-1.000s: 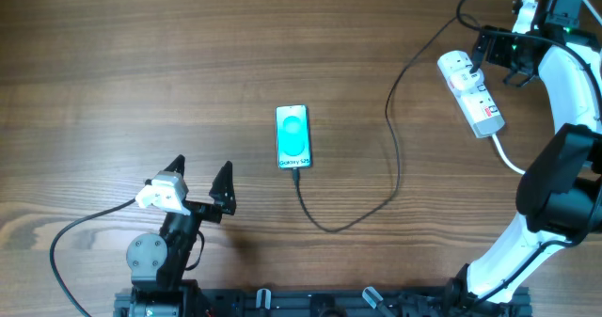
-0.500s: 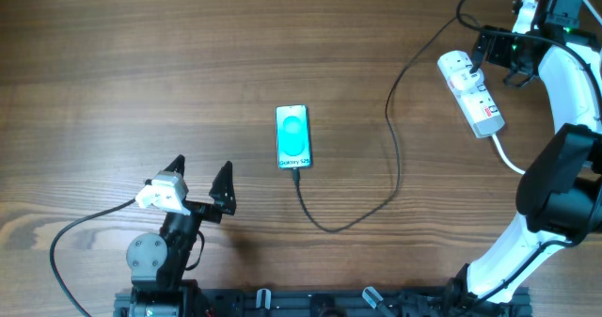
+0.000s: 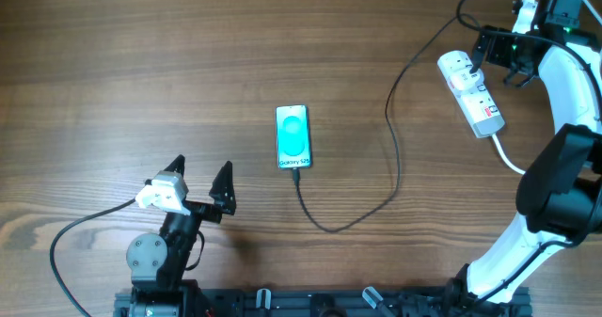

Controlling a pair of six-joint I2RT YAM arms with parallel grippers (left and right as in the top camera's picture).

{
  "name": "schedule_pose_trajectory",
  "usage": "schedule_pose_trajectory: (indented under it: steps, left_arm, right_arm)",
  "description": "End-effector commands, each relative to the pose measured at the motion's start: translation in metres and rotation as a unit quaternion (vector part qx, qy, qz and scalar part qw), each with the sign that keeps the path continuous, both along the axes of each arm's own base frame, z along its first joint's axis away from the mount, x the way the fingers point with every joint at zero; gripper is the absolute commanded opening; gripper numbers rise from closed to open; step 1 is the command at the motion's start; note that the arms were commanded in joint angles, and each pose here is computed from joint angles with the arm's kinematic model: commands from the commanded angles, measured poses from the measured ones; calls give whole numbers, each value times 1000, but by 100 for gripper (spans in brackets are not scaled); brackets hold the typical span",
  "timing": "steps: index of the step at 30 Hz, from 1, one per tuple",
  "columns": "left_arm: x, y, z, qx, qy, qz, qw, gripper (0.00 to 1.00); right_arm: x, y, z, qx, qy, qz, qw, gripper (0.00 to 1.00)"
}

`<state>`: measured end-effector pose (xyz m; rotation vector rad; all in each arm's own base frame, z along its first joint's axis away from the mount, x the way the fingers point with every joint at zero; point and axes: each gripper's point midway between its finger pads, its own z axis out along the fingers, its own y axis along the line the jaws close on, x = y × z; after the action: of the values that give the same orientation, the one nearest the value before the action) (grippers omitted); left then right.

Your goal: Plug charger to phone and switch on socket

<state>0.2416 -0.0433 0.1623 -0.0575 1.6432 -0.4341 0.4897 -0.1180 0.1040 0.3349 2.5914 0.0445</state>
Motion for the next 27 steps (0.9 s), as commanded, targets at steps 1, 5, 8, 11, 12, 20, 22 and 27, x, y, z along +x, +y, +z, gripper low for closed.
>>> schedule_pose_trajectory:
  steps: [1, 5, 8, 11, 12, 20, 22, 27]
  left_arm:
    - [0, 1, -1, 10, -4, 4, 1000, 100]
    - [0, 1, 0, 10, -4, 4, 1000, 100]
    - [0, 1, -1, 10, -4, 4, 1000, 100]
    - [0, 1, -1, 10, -4, 4, 1000, 100]
    - [0, 1, 0, 10, -4, 4, 1000, 100]
    - [0, 1, 0, 10, -4, 4, 1000, 100]
    - [0, 1, -1, 10, -4, 4, 1000, 100]
    - [0, 1, -1, 10, -4, 4, 1000, 100]
  right_arm:
    - [-2, -2, 46, -20, -46, 1, 999, 100]
    - [-7, 0, 88, -32, -88, 1, 996, 100]
    - [-10, 1, 109, -38, -109, 1, 993, 100]
    - [-14, 2, 125, -42, -125, 0, 991, 100]
    - [-15, 2, 129, -43, -129, 0, 991, 100]
    - [-27, 6, 170, -55, -171, 0, 984, 100]
    - [-31, 7, 178, -58, -180, 0, 982, 100]
    - [-63, 15, 154, -50, -154, 0, 987, 100]
